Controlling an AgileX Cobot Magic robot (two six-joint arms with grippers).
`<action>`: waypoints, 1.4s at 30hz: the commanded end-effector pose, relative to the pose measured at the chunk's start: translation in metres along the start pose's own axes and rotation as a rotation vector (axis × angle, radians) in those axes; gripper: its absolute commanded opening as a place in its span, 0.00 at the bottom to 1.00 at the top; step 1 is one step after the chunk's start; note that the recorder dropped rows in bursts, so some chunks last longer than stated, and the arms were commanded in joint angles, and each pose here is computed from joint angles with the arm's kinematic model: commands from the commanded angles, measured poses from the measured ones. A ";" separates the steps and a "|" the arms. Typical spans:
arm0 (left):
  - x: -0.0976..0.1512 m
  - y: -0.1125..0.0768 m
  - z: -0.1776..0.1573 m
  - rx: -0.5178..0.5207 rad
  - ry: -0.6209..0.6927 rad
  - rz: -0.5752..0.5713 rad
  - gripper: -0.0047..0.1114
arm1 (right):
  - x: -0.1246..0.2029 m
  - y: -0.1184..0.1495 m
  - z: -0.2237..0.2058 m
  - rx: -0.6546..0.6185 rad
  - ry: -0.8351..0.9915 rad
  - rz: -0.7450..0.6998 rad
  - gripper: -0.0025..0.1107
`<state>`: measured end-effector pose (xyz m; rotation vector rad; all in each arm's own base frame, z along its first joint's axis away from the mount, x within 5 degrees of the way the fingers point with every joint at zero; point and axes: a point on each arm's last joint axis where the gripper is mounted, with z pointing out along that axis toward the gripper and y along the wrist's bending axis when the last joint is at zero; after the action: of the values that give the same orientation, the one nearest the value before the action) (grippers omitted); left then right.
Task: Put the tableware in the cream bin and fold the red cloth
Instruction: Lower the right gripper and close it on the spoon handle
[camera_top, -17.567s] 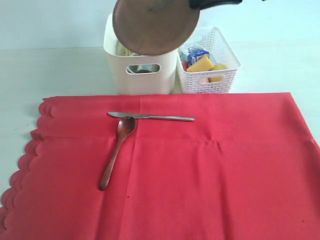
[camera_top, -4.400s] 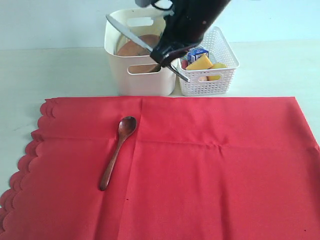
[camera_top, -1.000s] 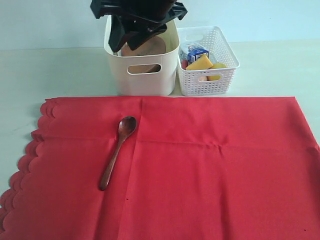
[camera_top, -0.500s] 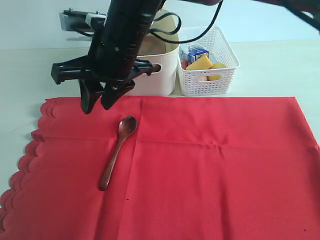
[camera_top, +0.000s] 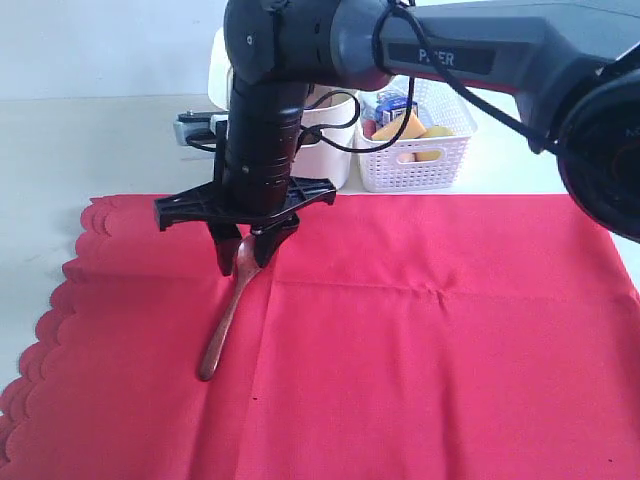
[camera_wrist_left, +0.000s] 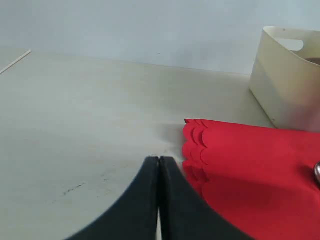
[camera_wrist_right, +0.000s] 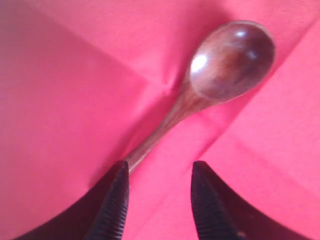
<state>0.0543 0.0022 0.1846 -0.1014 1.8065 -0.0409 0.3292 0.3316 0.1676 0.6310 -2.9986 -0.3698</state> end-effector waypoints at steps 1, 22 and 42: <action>0.000 0.000 0.000 0.007 -0.007 -0.002 0.05 | 0.000 0.007 0.006 0.065 -0.044 0.007 0.38; 0.000 0.000 0.000 0.007 -0.007 -0.002 0.05 | 0.005 0.029 0.041 0.104 -0.074 0.245 0.38; 0.000 0.000 0.000 0.007 -0.007 -0.002 0.05 | 0.006 0.023 0.057 0.151 -0.041 0.280 0.26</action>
<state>0.0543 0.0022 0.1846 -0.1014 1.8065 -0.0409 0.3083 0.3631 0.1168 0.2038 -3.1053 -0.1600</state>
